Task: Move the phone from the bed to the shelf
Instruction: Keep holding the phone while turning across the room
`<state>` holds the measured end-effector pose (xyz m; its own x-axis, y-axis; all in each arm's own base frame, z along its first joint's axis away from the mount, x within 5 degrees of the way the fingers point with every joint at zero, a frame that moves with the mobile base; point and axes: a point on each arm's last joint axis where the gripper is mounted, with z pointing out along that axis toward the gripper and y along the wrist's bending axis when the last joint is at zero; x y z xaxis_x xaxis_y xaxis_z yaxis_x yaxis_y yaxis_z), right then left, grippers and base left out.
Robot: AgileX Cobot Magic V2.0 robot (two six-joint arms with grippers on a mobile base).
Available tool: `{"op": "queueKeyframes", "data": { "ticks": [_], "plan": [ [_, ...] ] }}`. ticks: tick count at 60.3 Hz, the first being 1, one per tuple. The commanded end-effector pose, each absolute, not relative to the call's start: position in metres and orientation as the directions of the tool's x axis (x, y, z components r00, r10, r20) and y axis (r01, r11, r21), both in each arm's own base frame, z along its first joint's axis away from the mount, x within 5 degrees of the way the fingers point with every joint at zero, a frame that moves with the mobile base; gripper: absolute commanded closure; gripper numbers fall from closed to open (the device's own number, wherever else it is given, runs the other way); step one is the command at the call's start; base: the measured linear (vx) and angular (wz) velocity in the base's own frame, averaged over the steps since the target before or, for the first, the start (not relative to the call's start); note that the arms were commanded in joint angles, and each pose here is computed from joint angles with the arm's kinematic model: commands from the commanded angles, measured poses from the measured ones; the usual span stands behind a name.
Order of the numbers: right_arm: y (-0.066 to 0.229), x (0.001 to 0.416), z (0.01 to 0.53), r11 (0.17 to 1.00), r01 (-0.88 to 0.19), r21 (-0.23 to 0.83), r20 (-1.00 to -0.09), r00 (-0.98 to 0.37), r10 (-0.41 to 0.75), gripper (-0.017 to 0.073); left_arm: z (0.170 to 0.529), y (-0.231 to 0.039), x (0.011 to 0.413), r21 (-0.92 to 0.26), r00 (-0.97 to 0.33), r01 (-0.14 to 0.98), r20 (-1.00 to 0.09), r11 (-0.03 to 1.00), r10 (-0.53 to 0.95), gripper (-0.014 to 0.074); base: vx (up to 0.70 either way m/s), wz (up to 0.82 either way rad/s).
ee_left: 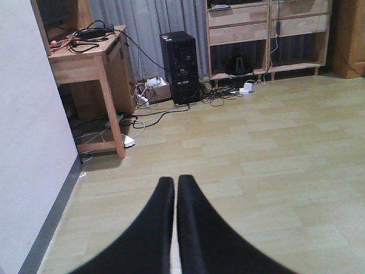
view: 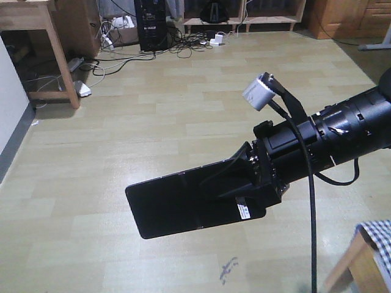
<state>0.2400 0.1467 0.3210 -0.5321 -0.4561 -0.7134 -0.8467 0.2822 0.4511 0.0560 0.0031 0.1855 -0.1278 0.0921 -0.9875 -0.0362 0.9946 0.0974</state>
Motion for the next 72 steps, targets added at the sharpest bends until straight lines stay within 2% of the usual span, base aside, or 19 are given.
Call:
{"op": "queueKeyframes", "data": {
  "ticks": [1,72],
  "plan": [
    [0.1478,0.2280,0.3437,0.191,-0.863,0.468,-0.759,-0.503,-0.413,0.0560,0.2012,0.0026,0.0547,0.089,-0.020,-0.042,-0.996,0.995,0.088,0.0593,0.44,0.10],
    [0.1478,0.2280,0.3437,0.191,-0.863,0.468,-0.759,-0.503,-0.413,0.0560,0.2012,0.0026,0.0547,0.089,-0.020,-0.042,-0.996,0.995,0.088,0.0593,0.44,0.00]
  ]
}}
